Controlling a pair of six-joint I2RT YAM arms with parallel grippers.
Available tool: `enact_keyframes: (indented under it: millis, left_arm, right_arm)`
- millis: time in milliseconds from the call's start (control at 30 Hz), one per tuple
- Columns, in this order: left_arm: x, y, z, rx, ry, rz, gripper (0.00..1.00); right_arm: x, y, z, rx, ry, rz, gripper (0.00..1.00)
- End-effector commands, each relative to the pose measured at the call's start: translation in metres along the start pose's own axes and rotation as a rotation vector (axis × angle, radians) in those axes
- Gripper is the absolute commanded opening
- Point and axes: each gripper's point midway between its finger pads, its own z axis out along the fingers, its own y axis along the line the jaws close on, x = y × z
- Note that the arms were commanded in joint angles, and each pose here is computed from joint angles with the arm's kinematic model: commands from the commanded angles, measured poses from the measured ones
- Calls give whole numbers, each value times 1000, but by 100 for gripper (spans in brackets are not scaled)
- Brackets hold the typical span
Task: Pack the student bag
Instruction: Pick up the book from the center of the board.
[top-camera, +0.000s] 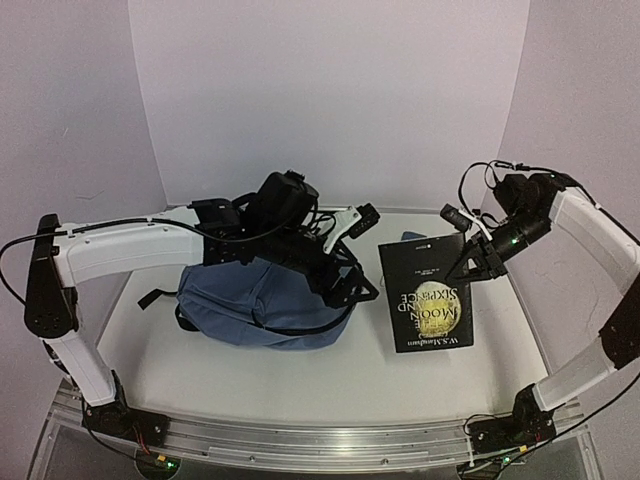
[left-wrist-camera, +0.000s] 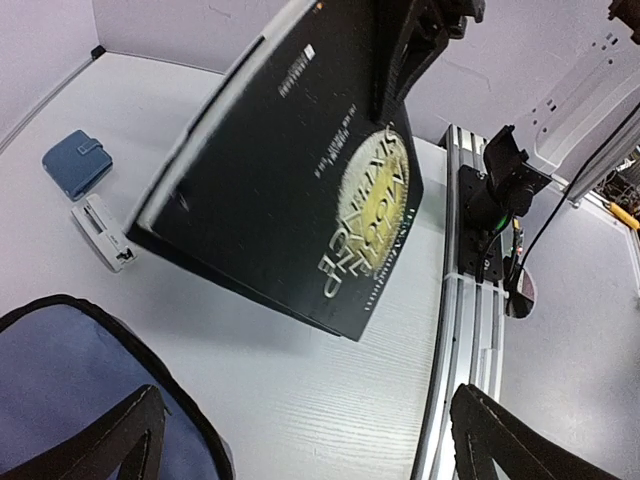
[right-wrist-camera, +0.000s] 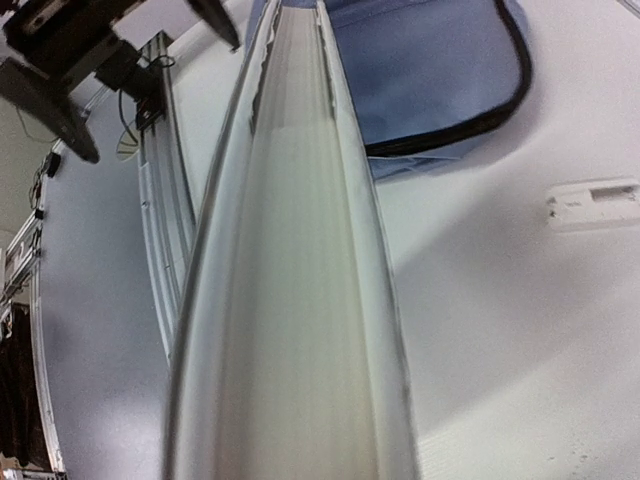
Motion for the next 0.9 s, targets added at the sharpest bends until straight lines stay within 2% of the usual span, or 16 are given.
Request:
enact_keyframes:
  millis: [0, 333, 600, 867]
  left_arm:
    - [-7, -10, -36, -15, 59, 113, 100]
    - [-14, -22, -42, 42, 95, 119, 98]
    - [-17, -31, -34, 113, 69, 103, 97]
    - [-9, -52, -16, 282, 62, 58, 79]
  right_arm:
    - [-8, 43, -10, -8, 35, 8, 0]
    - [-8, 78, 17, 9, 154, -146, 0]
    - [-18, 98, 30, -18, 163, -203, 0]
    - [-27, 106, 32, -44, 146, -222, 0]
